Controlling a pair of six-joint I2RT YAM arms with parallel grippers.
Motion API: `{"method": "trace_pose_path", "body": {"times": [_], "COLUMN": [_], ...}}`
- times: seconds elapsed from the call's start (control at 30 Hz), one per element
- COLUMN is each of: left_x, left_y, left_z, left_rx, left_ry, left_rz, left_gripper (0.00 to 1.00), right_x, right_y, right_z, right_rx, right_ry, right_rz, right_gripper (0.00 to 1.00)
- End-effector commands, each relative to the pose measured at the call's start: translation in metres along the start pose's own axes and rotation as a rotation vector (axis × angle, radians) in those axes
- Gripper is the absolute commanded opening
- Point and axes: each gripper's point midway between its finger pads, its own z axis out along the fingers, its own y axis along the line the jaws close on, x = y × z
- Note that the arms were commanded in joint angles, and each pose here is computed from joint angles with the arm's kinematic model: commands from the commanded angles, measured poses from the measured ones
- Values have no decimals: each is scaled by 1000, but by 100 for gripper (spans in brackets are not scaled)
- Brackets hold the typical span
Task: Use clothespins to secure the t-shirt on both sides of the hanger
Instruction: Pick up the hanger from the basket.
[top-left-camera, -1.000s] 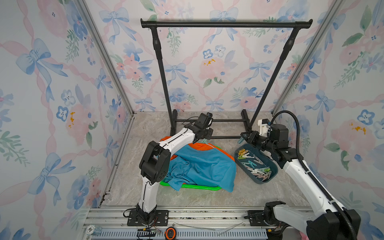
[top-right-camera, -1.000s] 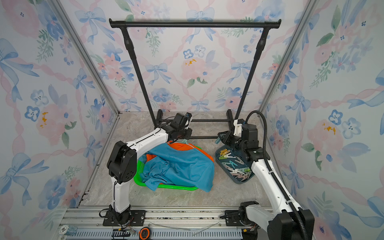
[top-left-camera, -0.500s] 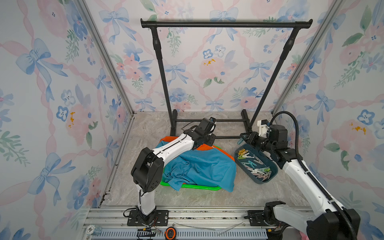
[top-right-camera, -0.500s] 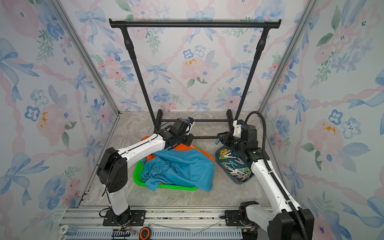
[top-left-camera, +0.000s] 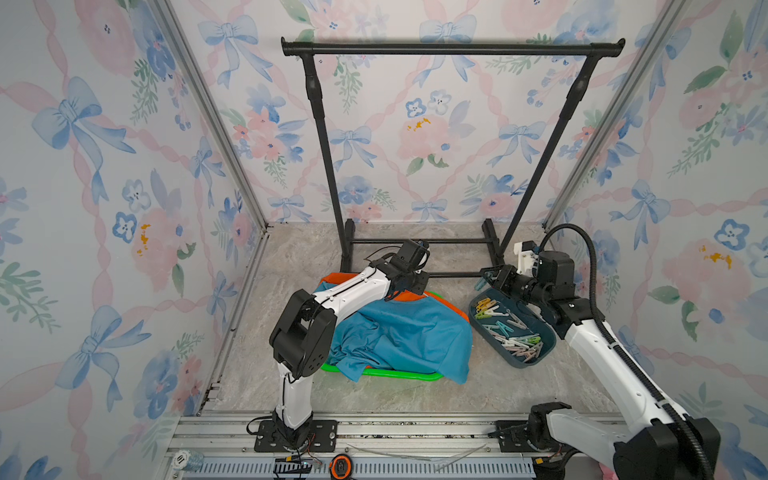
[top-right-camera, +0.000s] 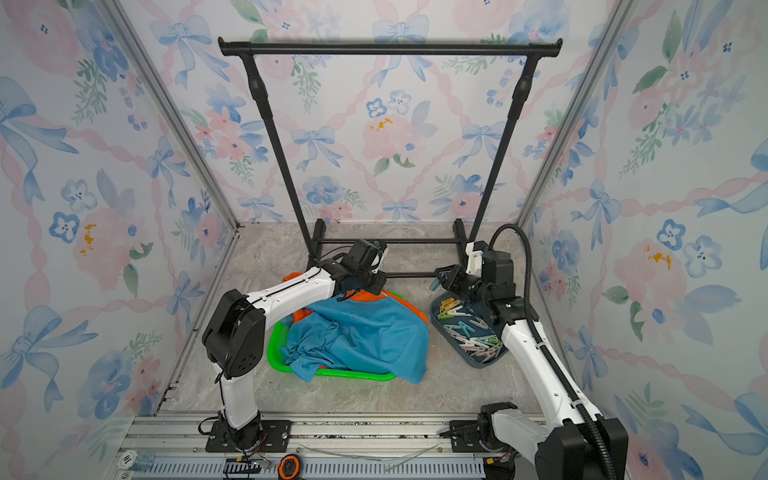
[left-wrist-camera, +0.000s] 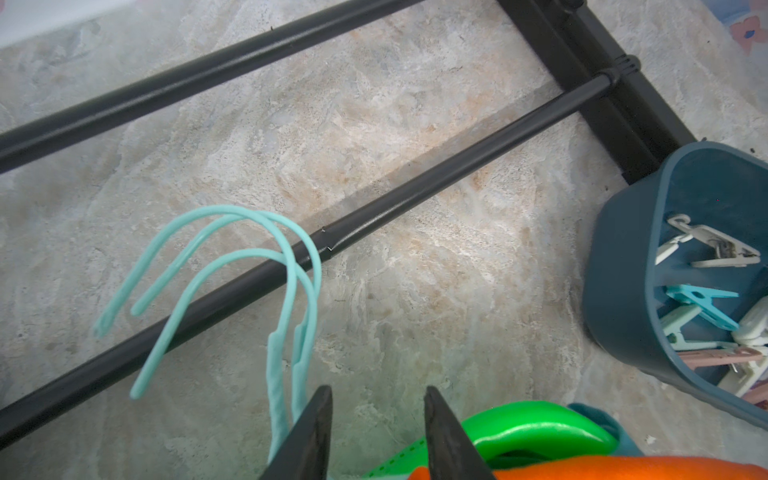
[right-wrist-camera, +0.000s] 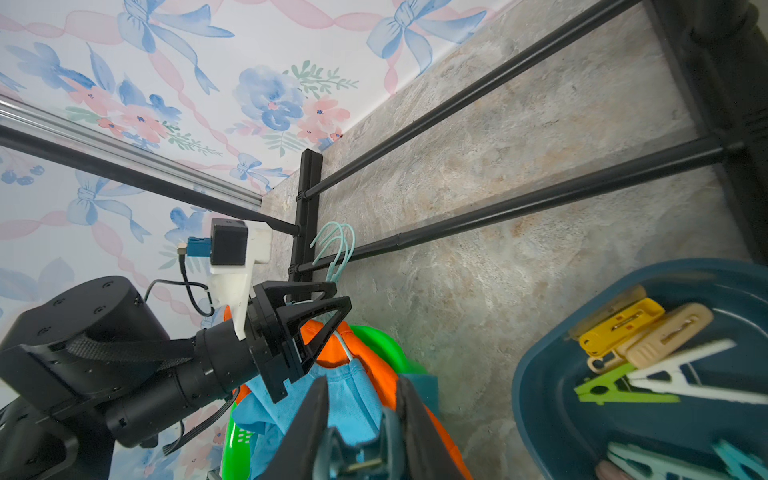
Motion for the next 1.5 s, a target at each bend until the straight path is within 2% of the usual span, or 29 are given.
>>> {"method": "trace_pose_path", "body": {"times": [0.0,0.27,0.5,0.97,1.2,1.47], "left_x": [4,-14,-9,9,14,17], "left_y": [8,2,9,9,9,-8], "left_z": [8,-9,-19,6,12,17], "left_rx": [-34,-60,-80,-54,-45,-13], "left_ry": [24,-31,-35,30,48,58], "left_rz": [-23,6,-5,-21,-23,-11], "left_gripper": [41,45,44,43,46,41], "right_x": [5,5,5,6,5,4], "right_y": [0,-1,-2,-2,-3,-2], "right_z": [1,2,4,2,4,4], "right_rx": [-4,0,-1,5,5,3], "right_ry": [6,6,10,10,14,13], "right_rz": [-25,-27,-24,-31,-29,-32], "right_gripper": [28,28,28,29,29,29]}}
